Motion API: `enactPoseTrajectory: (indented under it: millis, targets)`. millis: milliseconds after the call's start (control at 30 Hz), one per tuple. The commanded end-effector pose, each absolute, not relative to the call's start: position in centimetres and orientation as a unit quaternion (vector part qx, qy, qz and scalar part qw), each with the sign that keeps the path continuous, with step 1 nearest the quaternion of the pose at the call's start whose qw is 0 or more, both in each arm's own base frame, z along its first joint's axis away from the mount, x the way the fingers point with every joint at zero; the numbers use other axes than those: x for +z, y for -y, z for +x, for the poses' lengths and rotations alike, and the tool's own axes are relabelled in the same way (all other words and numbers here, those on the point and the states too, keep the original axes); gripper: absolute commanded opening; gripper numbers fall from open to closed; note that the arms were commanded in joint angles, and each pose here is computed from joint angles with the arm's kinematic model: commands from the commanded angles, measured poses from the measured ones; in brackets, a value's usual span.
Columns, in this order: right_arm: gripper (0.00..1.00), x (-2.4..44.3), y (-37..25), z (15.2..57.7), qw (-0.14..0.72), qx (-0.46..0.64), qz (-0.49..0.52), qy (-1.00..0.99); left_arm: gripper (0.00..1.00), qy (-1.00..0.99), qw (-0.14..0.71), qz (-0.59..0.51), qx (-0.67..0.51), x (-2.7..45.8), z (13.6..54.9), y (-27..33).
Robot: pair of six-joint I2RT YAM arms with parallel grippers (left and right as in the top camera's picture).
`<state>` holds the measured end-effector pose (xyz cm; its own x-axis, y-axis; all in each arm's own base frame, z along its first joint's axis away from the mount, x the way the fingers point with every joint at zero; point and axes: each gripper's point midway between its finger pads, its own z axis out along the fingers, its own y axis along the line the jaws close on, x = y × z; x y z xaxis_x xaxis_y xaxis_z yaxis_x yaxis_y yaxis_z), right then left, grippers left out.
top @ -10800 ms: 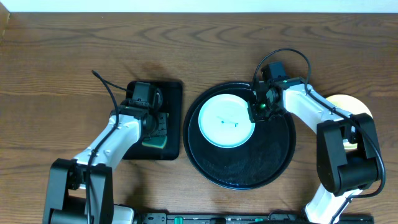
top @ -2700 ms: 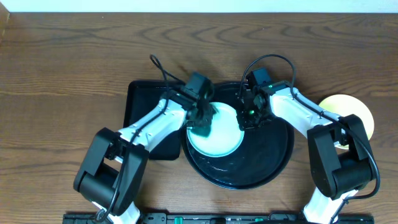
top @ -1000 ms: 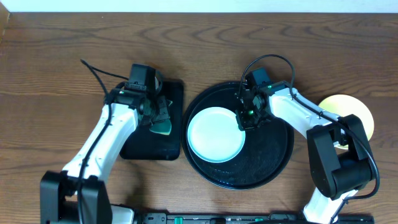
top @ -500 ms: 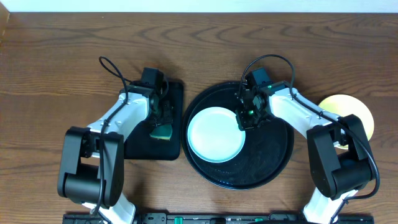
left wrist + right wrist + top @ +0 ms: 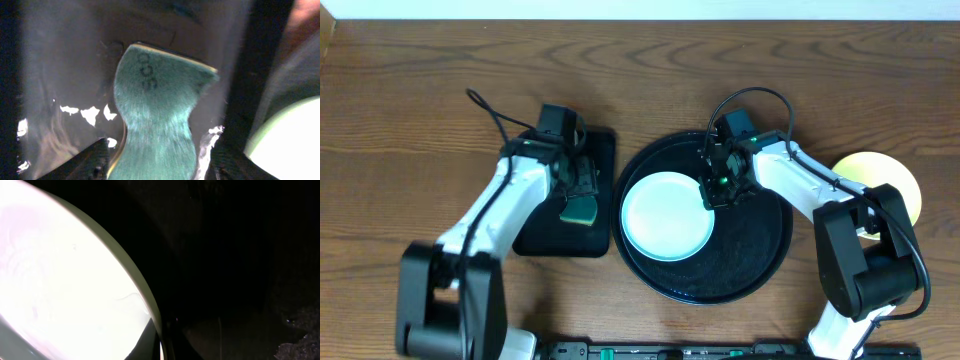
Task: Clean dirty plates on tray and stack at the side
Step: 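Return the sponge to the black tray with the left gripper, then grip the mint plate rim and carry it onto the yellow plate at right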
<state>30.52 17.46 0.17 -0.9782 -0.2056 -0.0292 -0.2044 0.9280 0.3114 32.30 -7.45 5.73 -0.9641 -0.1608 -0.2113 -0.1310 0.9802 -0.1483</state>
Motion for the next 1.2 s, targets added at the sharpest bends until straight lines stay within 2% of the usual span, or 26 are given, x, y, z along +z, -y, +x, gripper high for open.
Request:
enactPoseTrajectory:
  millis: [0,100,300,600,867,1167]
  targets:
    - [0.01,-0.4,-16.8,30.3,0.005,-0.137,0.093,0.986,0.73,-0.988,0.125,-0.066,-0.068,8.2,31.6,7.1]
    - [0.01,-0.2,-17.5,30.4,0.005,-0.156,0.086,0.984,0.74,-0.991,0.095,-0.068,-0.060,7.8,30.0,6.8]
    - [0.01,1.7,-20.2,31.9,-0.016,-0.275,0.083,0.958,0.74,-0.994,0.070,-0.069,-0.053,7.2,28.6,6.6]
    - [0.01,2.3,-16.7,33.3,-0.027,-0.275,0.051,0.960,0.74,-0.994,0.067,-0.069,-0.052,7.1,28.5,6.5]
    - [0.01,4.4,-12.5,33.3,-0.062,-0.176,0.046,0.981,0.75,-0.994,0.072,-0.069,-0.053,7.2,28.7,6.6]
    - [0.01,9.3,-7.0,34.2,-0.164,0.032,0.043,0.985,0.75,-0.993,0.074,-0.069,-0.053,7.1,28.9,6.6]
